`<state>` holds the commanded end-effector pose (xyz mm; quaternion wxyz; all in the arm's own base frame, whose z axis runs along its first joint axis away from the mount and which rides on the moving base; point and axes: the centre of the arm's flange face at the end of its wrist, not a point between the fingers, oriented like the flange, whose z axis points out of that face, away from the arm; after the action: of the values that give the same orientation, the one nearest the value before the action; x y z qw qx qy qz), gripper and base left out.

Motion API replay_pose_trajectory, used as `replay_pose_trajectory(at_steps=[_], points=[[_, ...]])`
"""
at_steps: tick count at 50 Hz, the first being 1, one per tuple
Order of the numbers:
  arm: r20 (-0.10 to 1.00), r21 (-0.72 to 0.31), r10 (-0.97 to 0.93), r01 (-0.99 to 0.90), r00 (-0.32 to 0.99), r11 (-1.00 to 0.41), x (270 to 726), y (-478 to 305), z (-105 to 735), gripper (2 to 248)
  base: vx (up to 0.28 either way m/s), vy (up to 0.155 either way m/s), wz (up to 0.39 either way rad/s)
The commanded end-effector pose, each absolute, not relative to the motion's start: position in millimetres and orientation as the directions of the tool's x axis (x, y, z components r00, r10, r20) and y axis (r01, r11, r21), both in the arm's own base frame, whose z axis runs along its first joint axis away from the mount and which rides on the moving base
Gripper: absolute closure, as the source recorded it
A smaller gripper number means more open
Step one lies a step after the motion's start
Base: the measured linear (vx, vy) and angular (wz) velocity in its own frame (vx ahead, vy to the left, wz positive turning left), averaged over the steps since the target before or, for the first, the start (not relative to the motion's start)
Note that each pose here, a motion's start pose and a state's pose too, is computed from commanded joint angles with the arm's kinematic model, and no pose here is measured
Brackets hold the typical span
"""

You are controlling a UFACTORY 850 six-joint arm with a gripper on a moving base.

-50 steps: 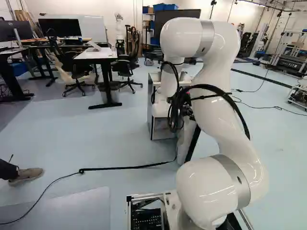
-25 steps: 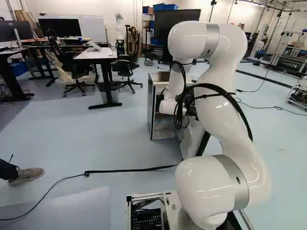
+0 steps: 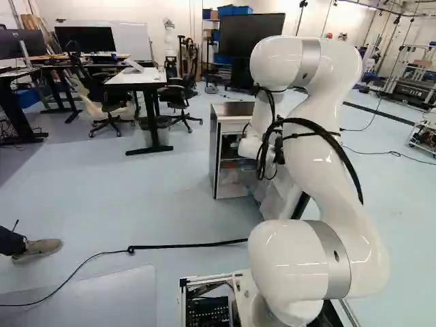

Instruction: Open the fridge door

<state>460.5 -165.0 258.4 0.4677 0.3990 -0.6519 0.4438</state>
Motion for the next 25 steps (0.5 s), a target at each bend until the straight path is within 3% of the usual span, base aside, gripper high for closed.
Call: replay_pose_trajectory(at_steps=[25], points=[[0.952, -0.255, -0.044, -0.868, -0.302, 0.427, 465.3, -226.4, 261.4, 3, 0.0, 0.0, 0.0]])
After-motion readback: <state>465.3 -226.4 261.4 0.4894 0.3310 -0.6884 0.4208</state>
